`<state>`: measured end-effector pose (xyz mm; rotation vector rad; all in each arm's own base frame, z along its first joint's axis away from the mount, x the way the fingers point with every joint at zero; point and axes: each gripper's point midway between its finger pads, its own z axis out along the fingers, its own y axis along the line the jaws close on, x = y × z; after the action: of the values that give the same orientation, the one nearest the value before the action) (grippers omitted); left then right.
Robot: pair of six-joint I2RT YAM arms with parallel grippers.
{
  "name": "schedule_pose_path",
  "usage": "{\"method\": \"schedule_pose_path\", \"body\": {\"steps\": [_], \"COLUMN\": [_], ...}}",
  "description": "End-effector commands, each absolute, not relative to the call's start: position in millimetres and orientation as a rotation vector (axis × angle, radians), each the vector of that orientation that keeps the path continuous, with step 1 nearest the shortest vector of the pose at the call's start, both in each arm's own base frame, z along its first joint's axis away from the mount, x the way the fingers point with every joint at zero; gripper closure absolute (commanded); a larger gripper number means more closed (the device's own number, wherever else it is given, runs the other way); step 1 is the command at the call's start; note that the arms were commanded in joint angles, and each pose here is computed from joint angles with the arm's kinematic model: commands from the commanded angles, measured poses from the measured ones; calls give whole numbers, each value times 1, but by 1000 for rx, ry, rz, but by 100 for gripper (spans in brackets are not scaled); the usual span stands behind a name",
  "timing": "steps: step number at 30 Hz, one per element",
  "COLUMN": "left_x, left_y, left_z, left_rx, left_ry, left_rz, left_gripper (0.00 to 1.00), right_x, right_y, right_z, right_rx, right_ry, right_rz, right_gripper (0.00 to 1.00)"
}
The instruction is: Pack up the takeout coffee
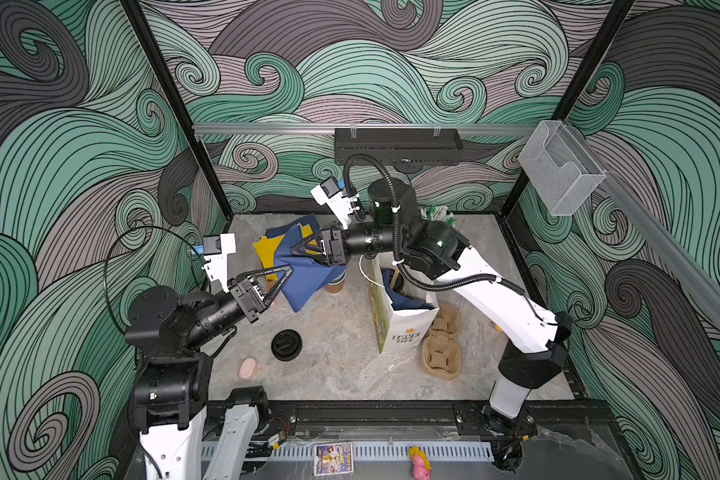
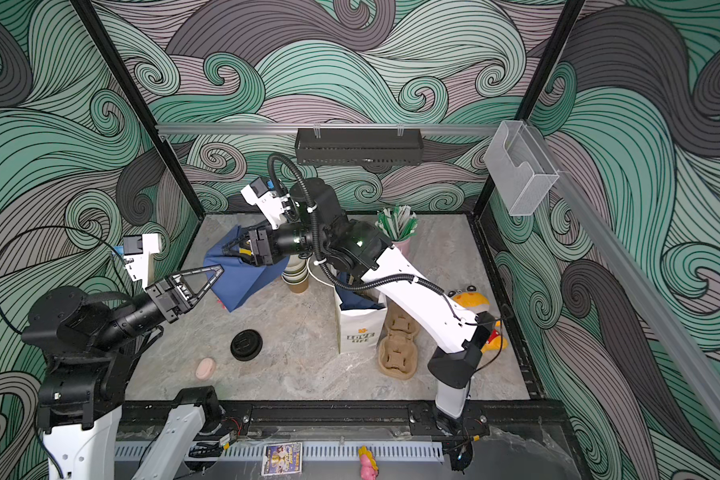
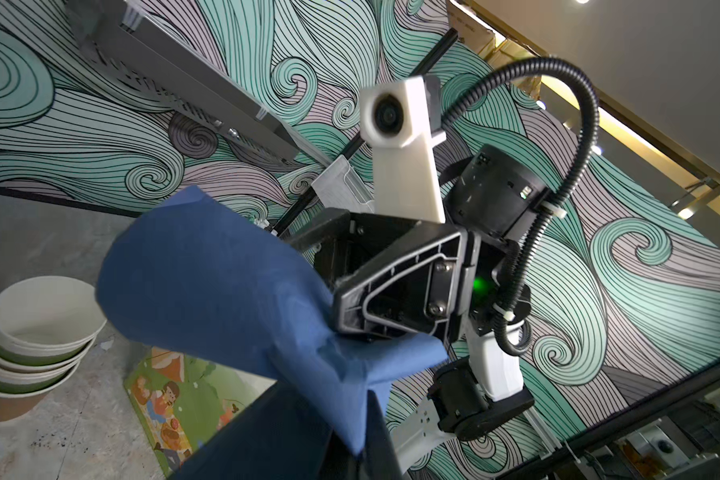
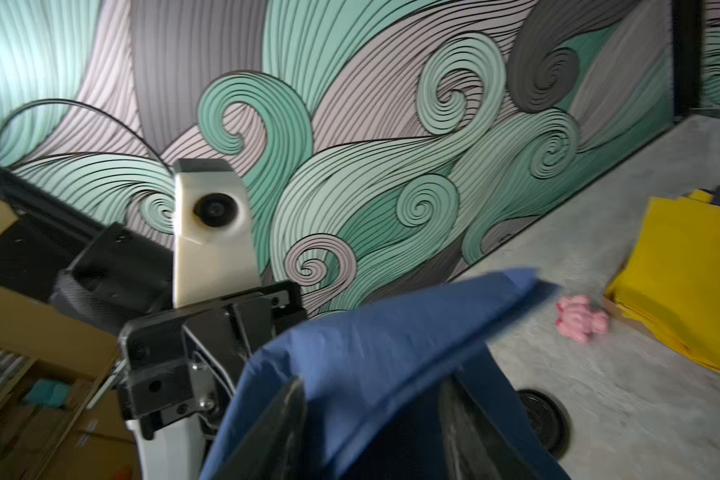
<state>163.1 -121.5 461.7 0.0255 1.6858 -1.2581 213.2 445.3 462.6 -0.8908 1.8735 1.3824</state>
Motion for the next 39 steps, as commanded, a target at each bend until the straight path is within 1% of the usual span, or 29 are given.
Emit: {"method": "schedule_pose_path", "body": {"steps": [1,3,4,6,9,13,17,22,28,33,36,39], "left_x": [182,187,186,186,186,186,185,184,188,184,181,180], "left_y": [-100,-95,-94,-93,-93,-98,-103,-108,-116,-118,-117,-116], "left_z": [437,425,422,420,420,417,415,416,406,398,397,396], "left_rx": [-280,-393,-421,-450,-473,-474,-461,-429,-391,-380,-380,-386], "left_ry": [1770,1796,1802,1807,1818,1851,1873,1866,1930,1967,1964,1955], "left_rz": [-1214,-1230,-1230,-1235,-1250,-1281,-1313,-1351,-1354,-1352,-1342,-1336], "left_gripper": [100,100,100,100,100,100,100,100,100,100,100,100], "right_x": [232,233,229,213,181,156,149,153,146,146,150,156], "right_y": [375,344,335,322,322,334,348,358,384,419,438,455], "right_z": [465,467,467,466,456,441,444,443,453,443,437,420], "right_rx": [-890,-911,-937,-1023,-1189,-1309,-1332,-1364,-1414,-1441,-1446,-1475], "right_ry": [1825,1766,1742,1697,1639,1593,1547,1505,1401,1349,1332,1352], "right_rz": [909,738,694,651,626,637,661,614,611,613,607,591], "right_gripper": [37,34,34,34,34,34,34,33,31,30,26,25]}}
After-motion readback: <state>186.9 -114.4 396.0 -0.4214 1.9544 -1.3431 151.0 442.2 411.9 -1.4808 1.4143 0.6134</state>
